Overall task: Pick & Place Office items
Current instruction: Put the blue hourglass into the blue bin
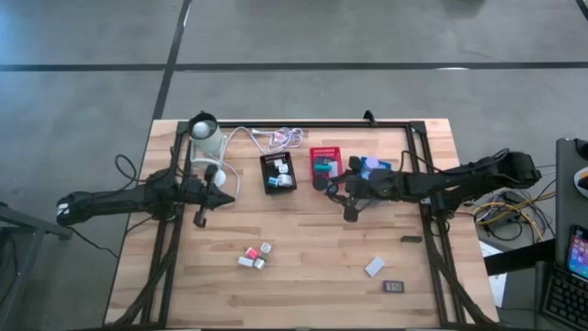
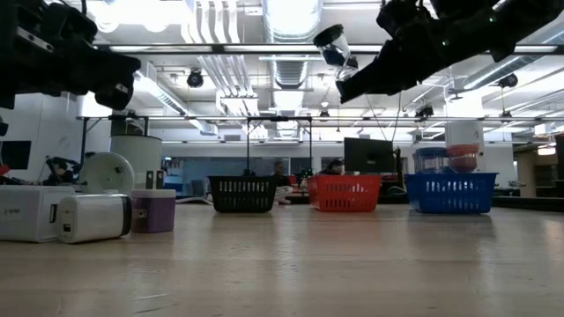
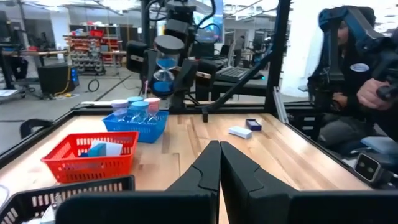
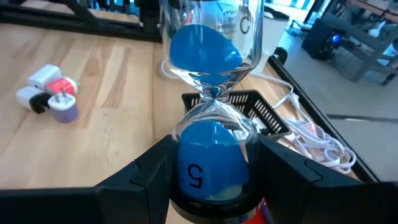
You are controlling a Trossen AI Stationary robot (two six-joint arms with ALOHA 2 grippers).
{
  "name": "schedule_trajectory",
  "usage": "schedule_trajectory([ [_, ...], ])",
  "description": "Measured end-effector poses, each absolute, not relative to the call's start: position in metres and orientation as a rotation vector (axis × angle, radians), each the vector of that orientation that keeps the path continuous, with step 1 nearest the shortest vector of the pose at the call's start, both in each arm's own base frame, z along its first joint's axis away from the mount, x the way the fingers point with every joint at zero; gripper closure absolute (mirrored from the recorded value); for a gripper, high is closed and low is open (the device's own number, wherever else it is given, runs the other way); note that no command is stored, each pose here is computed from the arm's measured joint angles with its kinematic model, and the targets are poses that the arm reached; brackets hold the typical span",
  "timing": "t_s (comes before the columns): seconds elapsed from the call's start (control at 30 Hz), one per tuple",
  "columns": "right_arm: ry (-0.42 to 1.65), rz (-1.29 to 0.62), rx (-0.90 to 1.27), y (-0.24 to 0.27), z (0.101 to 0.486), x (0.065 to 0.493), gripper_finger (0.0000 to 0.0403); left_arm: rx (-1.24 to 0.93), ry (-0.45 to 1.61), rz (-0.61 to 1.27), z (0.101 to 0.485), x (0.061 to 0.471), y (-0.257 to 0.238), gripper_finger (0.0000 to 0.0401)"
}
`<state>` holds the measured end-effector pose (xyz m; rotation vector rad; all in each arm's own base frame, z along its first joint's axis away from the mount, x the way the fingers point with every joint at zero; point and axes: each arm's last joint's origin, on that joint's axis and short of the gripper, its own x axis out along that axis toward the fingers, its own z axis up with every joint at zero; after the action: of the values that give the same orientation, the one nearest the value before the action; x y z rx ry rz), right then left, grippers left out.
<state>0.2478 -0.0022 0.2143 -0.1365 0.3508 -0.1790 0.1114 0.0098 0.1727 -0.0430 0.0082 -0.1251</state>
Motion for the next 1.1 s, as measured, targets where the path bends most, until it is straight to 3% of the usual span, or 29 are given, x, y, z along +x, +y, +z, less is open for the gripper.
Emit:
schedule_trajectory([
  [0.3, 0.354, -0.177, -0.142, -0.002, 0.214, 0.248, 0.0218, -0.040, -0.111, -0.090, 0.184, 0.111, 0.011, 0.0396],
  [0.53, 0.378, -0.204, -0.127, -0.003, 0.219, 0.250, 0.0218, -0.069, -0.075, -0.015, 0.186, 0.116, 0.014, 0.0391],
  [1.1, 0.828, -0.362, -0.281, -0.006, 0.307, 0.270, 0.0218, -0.076, 0.047, 0.063, 0.281, 0.163, 0.024, 0.0261],
])
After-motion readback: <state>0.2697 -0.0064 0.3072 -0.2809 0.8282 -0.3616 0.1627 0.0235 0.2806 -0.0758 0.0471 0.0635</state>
